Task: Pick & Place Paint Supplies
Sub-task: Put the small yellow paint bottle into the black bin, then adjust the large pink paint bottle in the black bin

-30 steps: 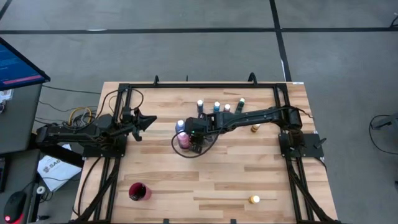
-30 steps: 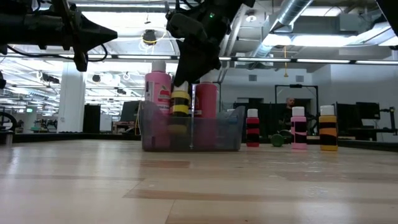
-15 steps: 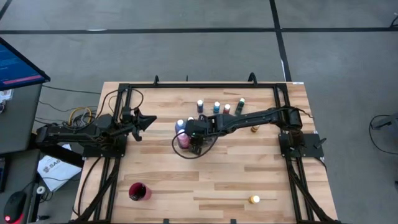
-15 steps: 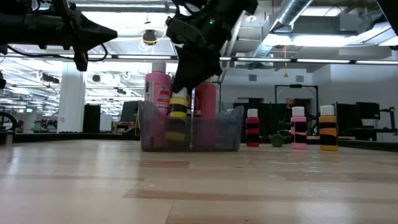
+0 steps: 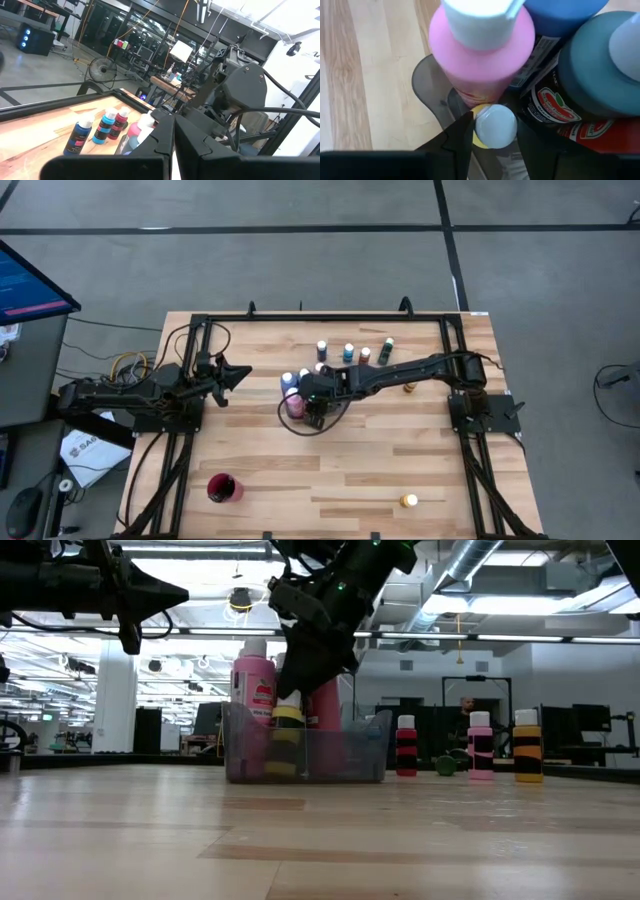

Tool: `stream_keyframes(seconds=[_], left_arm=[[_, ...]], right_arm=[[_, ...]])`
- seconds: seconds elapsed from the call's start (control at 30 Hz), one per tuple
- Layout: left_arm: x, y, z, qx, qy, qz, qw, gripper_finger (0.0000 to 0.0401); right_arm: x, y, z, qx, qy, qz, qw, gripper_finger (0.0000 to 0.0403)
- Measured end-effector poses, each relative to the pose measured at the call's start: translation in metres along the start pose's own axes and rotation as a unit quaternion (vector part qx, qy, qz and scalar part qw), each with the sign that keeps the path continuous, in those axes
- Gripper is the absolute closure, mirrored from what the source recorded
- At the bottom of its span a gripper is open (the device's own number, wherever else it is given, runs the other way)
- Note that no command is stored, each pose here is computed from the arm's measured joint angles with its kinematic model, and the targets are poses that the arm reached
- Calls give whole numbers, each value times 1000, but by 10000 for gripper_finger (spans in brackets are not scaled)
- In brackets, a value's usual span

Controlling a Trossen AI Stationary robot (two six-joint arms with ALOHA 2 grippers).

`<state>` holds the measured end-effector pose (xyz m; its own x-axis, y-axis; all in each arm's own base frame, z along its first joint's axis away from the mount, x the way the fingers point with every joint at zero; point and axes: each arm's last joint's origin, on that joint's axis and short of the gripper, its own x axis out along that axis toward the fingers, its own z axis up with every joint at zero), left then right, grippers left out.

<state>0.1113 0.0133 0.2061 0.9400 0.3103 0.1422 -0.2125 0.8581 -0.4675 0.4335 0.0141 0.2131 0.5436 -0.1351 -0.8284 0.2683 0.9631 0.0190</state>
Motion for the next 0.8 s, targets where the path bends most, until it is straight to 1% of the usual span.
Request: stream_keyframes(seconds=[0.17,0.43,0.6,0.8], left_arm=[[0,0,0,0,0,0,1000,398],[0,0,0,0,0,0,1000,398],[0,0,0,0,0,0,1000,398],[0,0,0,0,0,0,1000,398]], right_arm=[[0,0,0,-1,-1,0,1000,237],[0,1,2,-4,-9,5,1000,214],[0,2,2,-9,-3,31,999,198],[-7,4,9,-12,-6,34,999,175]])
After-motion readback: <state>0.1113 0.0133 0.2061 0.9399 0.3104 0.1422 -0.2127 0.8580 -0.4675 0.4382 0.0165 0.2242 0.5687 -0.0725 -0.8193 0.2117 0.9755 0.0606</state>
